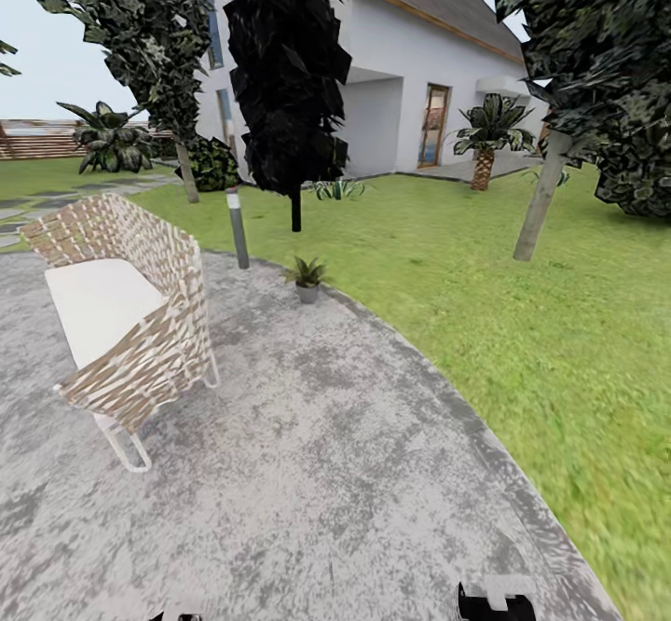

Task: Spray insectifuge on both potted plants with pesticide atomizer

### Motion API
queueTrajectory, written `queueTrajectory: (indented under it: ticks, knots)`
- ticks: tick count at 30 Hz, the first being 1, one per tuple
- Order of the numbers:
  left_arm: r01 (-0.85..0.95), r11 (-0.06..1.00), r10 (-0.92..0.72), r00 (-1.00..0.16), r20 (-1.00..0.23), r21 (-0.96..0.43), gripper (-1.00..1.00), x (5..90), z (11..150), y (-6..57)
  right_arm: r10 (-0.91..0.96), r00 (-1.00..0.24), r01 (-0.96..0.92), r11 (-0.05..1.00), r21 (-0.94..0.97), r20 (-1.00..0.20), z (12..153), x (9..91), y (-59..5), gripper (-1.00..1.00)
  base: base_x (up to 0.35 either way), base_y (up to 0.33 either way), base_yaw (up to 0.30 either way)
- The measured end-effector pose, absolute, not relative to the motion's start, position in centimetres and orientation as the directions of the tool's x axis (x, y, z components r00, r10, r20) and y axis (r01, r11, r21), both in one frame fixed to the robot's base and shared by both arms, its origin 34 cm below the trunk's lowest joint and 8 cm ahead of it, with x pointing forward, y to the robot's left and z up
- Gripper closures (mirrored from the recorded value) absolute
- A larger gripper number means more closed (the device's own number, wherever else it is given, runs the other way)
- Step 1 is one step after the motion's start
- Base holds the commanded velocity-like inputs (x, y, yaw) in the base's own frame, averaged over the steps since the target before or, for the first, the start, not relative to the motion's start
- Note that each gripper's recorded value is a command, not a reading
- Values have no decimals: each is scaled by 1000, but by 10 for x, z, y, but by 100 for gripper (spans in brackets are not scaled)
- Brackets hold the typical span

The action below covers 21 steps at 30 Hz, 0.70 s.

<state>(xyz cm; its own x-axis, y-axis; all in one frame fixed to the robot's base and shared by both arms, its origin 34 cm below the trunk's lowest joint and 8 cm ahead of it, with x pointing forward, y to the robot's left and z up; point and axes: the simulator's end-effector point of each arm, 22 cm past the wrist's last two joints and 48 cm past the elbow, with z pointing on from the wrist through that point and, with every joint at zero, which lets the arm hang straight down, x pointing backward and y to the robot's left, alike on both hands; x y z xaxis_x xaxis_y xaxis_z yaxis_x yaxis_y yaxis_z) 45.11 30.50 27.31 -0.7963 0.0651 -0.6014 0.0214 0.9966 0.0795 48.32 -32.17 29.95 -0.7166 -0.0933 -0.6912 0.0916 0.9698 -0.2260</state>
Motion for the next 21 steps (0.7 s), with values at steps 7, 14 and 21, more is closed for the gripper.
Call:
queueTrajectory:
  ticks: [7, 14, 21]
  knots:
    - [19, 997, 63, -796, -602, 80, 100, 451, 273, 306, -93, -717, 91, 970, -226, -691, 300, 483, -322, -100, 339, -13, -265]
    - [18, 997, 63, -796, -603, 80, 100, 451, 273, 306, -93, -717, 91, 970, -226, -691, 299, 483, -322, -100, 339, 0, -265]
    - [18, 997, 63, -796, -603, 80, 100, 451, 273, 306, -94, -717, 91, 970, -226, -691, 300, 483, -321, -100, 339, 0, -183]
